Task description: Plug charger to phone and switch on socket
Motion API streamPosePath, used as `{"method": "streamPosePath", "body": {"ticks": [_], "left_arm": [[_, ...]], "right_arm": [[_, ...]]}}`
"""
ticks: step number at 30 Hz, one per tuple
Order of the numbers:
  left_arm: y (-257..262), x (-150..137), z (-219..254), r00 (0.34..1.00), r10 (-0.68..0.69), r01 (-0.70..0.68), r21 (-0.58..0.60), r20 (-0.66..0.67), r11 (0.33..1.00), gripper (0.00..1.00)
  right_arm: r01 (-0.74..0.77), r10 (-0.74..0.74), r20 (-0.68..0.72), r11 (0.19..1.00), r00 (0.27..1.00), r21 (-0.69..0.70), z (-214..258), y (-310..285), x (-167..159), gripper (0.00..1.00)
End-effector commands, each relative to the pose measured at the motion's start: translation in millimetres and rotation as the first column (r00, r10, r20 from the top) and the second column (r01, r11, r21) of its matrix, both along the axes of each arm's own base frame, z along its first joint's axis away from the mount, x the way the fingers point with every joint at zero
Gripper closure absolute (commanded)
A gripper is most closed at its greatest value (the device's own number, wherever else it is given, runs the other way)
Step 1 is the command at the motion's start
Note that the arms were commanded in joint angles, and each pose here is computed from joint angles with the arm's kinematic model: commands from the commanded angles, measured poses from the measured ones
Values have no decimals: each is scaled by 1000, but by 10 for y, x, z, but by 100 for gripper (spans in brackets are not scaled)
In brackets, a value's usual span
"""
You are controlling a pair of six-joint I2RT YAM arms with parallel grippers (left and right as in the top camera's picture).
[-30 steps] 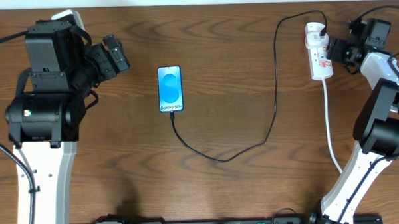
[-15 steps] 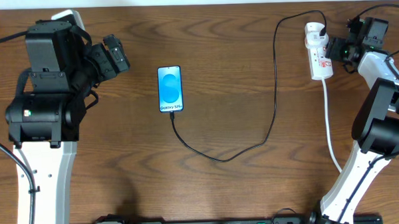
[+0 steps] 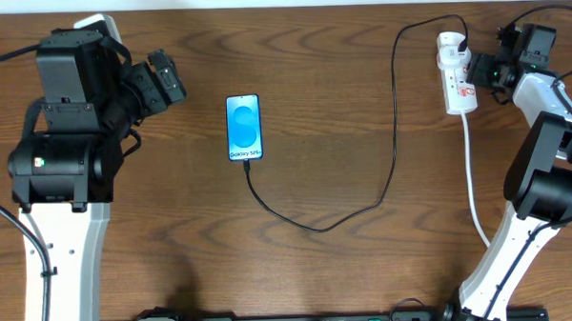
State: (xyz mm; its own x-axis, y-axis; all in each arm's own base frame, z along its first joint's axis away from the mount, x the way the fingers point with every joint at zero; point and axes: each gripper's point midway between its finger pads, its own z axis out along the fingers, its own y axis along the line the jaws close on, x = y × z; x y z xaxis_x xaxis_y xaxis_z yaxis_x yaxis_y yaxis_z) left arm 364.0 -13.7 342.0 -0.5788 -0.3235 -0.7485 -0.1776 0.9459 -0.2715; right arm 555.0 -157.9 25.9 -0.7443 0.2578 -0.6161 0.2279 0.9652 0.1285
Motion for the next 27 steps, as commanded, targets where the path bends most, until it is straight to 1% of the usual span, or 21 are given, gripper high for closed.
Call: {"method": "streamPosePath", "body": {"ticks": [1,12,27], "left_arm": [[26,1,8,1000,10,-10,2,1,1000,0],[26,1,8,1000,10,-10,2,1,1000,0],[26,1,8,1000,10,-10,2,1,1000,0]], "right_arm": [[-121,126,-33,986,992,111,-214,513,-5,33],[-155,163,-41,975,986,158,-227,660,-37,33],[-188,199,-52,968,979,167,-282,857,-28,33]]}}
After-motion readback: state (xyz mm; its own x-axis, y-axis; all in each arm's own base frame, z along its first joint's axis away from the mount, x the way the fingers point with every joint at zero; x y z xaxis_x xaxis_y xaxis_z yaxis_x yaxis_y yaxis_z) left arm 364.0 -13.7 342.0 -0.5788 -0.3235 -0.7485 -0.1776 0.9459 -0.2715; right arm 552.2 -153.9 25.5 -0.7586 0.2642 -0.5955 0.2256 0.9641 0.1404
